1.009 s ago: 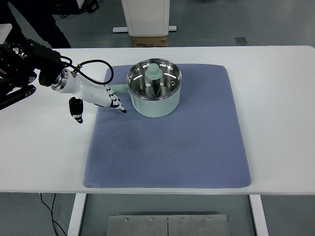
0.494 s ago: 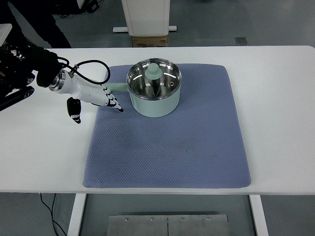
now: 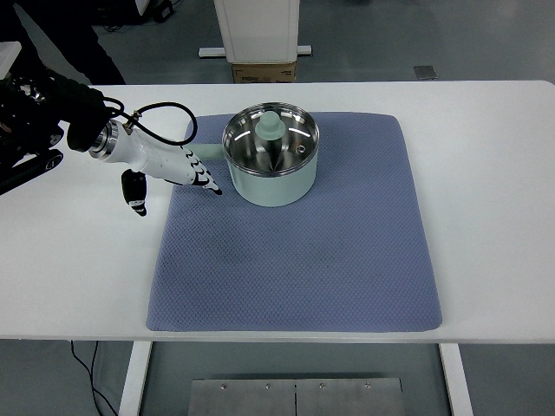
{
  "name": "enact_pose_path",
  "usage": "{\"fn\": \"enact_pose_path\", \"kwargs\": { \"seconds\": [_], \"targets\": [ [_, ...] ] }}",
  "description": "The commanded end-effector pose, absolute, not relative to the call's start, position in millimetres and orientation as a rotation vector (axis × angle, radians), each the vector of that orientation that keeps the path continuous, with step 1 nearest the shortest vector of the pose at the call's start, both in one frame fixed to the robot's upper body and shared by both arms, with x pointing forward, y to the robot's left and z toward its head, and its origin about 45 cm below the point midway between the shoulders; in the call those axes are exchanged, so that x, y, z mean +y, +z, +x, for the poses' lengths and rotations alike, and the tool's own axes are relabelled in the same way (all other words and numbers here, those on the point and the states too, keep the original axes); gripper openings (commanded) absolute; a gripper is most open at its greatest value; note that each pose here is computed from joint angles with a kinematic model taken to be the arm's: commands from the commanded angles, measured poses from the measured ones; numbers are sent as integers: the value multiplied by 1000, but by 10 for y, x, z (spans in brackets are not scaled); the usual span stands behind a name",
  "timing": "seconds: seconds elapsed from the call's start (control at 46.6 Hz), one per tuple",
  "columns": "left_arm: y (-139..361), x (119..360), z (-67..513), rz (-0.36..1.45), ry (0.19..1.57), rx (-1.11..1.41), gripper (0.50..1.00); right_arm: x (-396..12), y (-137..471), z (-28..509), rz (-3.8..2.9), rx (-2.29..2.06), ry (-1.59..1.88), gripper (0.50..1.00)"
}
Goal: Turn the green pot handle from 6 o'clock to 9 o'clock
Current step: 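Continue sweeping the handle with the left hand toward the left arm, then lift the left hand up and away from the saucepan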
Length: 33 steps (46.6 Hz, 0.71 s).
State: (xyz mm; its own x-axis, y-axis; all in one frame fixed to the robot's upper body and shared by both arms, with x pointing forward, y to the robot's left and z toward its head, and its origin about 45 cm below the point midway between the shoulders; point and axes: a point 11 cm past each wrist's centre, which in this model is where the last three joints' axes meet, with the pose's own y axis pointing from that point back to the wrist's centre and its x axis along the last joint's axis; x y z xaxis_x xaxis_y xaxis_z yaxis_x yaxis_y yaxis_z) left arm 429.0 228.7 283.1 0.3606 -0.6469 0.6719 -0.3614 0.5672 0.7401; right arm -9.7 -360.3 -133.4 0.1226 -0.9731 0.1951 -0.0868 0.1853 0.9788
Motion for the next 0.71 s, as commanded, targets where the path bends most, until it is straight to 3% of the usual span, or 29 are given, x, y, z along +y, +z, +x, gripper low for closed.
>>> {"fn": "enact_pose_path", "kwargs": {
  "seconds": [0.0,0.279,0.429,0.687],
  "targets": [
    [2860,2263,4265,997,-227,-1239,1000,-3603,-1334,-96,1179,-1251,-936,1000],
    [3254,2335,4335,991,-151,-1273,1000,-3603,-1334,-96,1179,-1251,-936,1000],
    [3637,2402,4418,959,-34,-1280,1000,-3603,-1334,-96,1179,-1251,-936,1000],
    [3924,2282,4446,713,205,-1102,1000,-3603,-1334,-96,1179,-1251,-936,1000]
  ]
}}
